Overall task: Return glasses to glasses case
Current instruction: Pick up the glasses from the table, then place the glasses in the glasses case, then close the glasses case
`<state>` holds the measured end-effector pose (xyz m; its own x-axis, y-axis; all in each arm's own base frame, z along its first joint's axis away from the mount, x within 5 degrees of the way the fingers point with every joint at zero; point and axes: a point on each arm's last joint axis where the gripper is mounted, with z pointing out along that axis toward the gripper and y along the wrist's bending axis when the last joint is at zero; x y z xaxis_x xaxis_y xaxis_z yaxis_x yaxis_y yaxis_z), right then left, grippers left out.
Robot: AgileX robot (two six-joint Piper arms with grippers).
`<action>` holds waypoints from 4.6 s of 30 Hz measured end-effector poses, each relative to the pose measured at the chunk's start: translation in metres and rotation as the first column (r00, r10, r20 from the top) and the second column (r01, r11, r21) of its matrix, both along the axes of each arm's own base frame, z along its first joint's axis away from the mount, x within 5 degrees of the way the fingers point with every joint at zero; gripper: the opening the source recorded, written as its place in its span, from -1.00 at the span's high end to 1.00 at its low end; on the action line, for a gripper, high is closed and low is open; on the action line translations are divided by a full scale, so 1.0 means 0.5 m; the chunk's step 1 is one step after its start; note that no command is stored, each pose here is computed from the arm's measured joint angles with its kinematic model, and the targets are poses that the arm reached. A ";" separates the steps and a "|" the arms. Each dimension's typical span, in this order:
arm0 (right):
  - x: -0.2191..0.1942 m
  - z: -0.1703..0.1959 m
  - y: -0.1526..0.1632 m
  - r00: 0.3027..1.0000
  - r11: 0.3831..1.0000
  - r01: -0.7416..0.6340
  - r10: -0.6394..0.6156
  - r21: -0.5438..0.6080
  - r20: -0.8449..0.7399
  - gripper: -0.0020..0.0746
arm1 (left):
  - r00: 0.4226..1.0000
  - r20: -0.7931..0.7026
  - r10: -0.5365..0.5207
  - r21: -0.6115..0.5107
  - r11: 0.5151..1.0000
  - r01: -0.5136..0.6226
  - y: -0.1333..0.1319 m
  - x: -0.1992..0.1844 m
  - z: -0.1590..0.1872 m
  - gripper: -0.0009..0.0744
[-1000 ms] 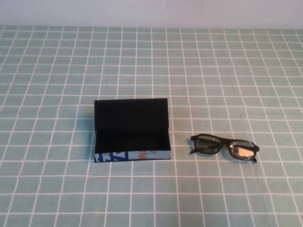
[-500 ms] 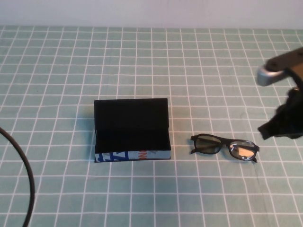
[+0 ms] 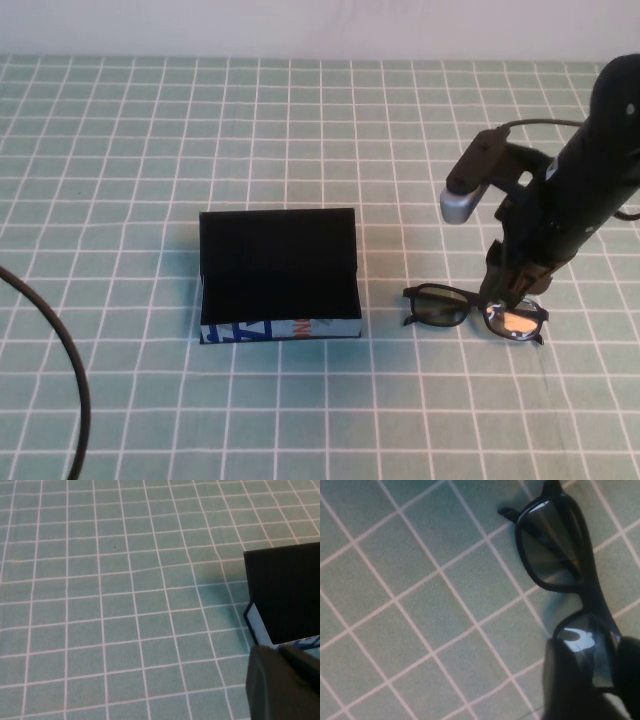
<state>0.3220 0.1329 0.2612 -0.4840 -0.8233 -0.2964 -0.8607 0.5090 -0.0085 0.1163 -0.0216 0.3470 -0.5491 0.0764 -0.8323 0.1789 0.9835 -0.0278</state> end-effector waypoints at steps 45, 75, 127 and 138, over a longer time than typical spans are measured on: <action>0.111 0.017 0.053 0.996 0.995 -0.084 0.083 0.057 0.011 0.93 | 1.000 -0.028 -0.002 0.015 1.000 0.002 0.001 -0.003 -0.005 0.97; 0.070 -0.032 0.371 0.864 0.860 -0.504 0.499 0.082 0.068 0.93 | 0.999 -0.044 -0.001 0.021 1.000 0.002 0.002 -0.005 -0.007 0.97; 0.313 -0.105 0.211 0.946 0.766 0.323 -0.268 0.556 -0.181 0.98 | 0.842 -0.299 -0.448 -0.036 0.888 0.459 -0.258 0.260 -0.358 0.97; 0.284 -0.144 0.222 0.937 0.796 0.285 -0.115 0.534 -0.329 0.98 | 0.832 -0.313 -0.458 0.024 0.872 0.489 -0.287 0.319 -0.397 0.97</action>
<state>0.4640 0.2440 0.1894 -0.7477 -0.4237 -0.5113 -0.6635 0.5093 0.5481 0.2758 -0.1652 0.1487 -0.6372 0.4623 -0.6166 0.6229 0.7801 -0.0588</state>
